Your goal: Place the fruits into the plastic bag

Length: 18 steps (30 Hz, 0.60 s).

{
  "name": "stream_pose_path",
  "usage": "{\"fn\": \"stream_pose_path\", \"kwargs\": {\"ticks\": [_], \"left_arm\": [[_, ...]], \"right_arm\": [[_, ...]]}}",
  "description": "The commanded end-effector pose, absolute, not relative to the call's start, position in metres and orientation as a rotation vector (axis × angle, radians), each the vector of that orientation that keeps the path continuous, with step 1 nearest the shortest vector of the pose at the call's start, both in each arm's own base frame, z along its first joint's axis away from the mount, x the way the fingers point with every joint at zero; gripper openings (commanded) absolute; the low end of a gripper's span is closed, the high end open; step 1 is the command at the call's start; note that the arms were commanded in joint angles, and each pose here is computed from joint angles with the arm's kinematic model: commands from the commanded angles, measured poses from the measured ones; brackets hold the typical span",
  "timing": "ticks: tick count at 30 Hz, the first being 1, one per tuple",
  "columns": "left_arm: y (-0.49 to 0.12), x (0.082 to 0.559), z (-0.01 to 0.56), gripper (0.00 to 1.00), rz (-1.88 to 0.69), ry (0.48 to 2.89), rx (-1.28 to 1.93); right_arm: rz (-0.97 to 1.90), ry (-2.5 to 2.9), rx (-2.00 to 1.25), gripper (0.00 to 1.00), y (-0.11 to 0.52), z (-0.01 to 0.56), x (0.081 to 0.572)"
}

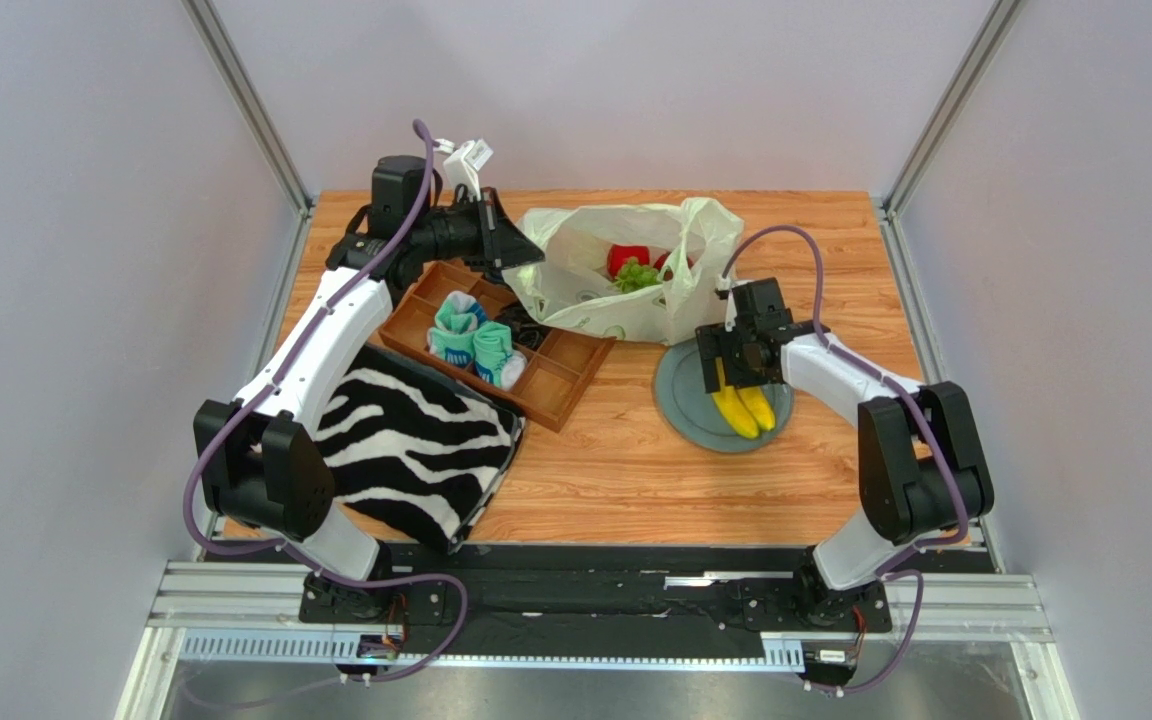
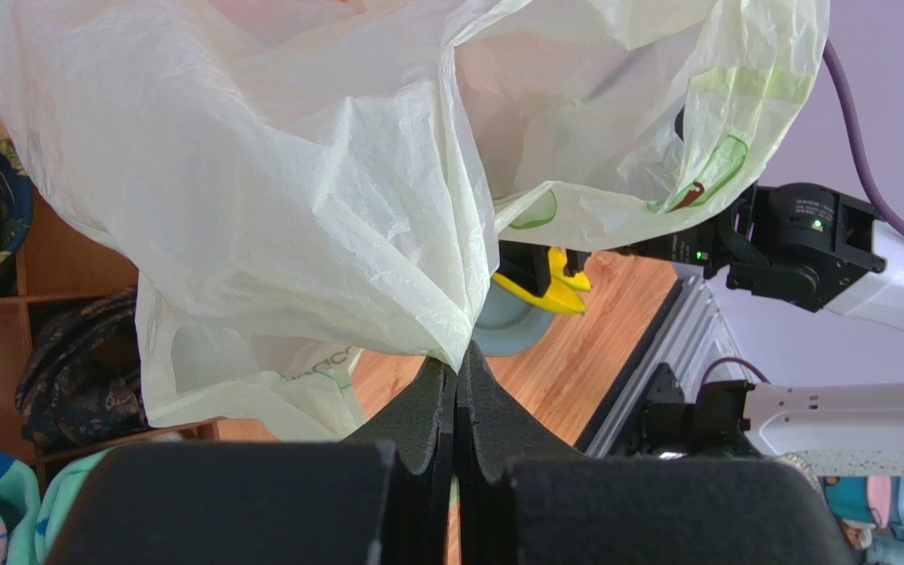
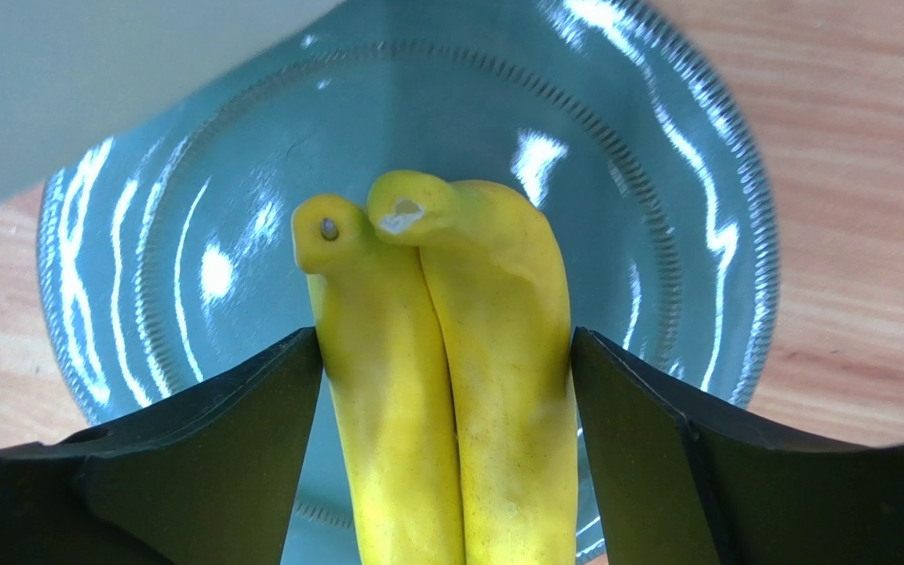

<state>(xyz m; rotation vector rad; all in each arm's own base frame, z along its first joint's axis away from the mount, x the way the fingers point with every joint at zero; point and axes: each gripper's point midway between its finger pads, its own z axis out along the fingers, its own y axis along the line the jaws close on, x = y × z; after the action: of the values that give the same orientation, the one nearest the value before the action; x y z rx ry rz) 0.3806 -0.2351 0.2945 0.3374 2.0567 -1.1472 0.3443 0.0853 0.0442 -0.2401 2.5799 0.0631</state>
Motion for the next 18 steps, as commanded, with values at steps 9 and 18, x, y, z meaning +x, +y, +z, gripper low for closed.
{"fn": "stream_pose_path", "kwargs": {"ticks": [9, 18], "left_arm": [[-0.234, 0.381, 0.306, 0.0, -1.146, 2.008, 0.361], [-0.234, 0.38, 0.308, 0.0, -1.145, 2.0, 0.364]], "right_arm": [[-0.122, 2.635, -0.139, 0.81, 0.08, 0.036, 0.312], [-0.154, 2.662, -0.108, 0.67, 0.076, 0.029, 0.307]]}}
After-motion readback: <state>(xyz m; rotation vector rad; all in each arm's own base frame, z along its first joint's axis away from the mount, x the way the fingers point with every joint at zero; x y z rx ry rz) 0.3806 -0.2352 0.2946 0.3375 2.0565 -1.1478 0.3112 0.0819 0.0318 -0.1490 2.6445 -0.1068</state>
